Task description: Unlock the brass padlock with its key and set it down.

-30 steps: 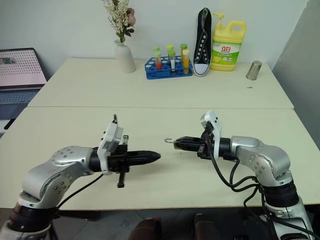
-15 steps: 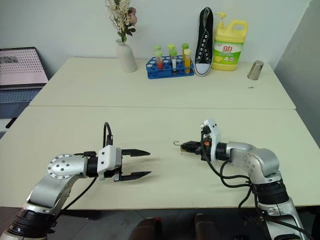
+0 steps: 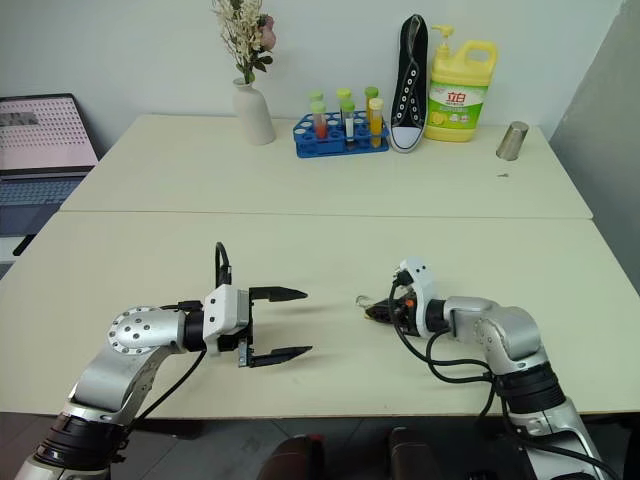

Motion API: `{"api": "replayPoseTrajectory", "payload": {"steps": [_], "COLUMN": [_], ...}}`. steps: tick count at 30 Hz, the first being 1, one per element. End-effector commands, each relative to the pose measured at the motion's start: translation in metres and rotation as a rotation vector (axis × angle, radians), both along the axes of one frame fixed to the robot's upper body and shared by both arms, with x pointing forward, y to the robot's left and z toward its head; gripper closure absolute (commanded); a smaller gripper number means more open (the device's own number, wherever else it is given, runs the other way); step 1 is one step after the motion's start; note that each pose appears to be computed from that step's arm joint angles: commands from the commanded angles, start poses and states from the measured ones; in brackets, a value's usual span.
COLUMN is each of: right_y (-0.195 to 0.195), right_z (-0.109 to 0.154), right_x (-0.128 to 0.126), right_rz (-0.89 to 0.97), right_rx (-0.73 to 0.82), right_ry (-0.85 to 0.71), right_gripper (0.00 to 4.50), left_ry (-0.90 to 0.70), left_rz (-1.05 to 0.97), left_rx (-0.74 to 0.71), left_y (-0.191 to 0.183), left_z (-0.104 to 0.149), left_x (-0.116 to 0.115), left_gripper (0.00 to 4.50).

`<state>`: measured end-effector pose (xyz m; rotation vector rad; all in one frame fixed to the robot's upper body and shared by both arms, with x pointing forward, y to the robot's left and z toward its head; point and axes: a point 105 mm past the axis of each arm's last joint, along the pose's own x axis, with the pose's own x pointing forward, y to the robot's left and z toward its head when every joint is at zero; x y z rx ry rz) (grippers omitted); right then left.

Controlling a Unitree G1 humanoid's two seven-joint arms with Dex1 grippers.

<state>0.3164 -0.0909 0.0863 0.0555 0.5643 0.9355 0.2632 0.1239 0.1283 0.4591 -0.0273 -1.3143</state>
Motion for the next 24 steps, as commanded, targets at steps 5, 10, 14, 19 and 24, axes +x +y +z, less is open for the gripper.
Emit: {"api": "replayPoseTrajectory", "payload": {"steps": [5, 10, 14, 19, 24], "right_y": [-0.027, -0.035, -0.037, -0.043, -0.049], "right_z": [0.019, 0.04, 0.053, 0.059, 0.056], "right_x": [-0.006, -0.021, -0.036, -0.049, -0.055], "right_rz": [0.028, 0.072, 0.102, 0.117, 0.107], "right_rx": [-0.085, -0.116, -0.124, -0.155, -0.191], "right_ry": [-0.149, -0.28, -0.346, -0.387, -0.386], "right_gripper": [0.17, 0.04, 0.04, 0.04, 0.04], "left_ry": [0.013, 0.017, 0.023, 0.034, 0.078], "left_rz": [-0.081, -0.002, 0.069, 0.061, 0.014], "left_rx": [-0.01, 0.027, 0.076, 0.11, 0.011], "left_y": [-0.011, -0.006, -0.002, -0.001, -0.004], "left_z": [0.008, 0.006, 0.003, 0.001, 0.008], "left_x": [-0.011, -0.001, 0.007, 0.006, 0.005], "left_gripper": [0.0, 0.0, 0.0, 0.0, 0.0]}}
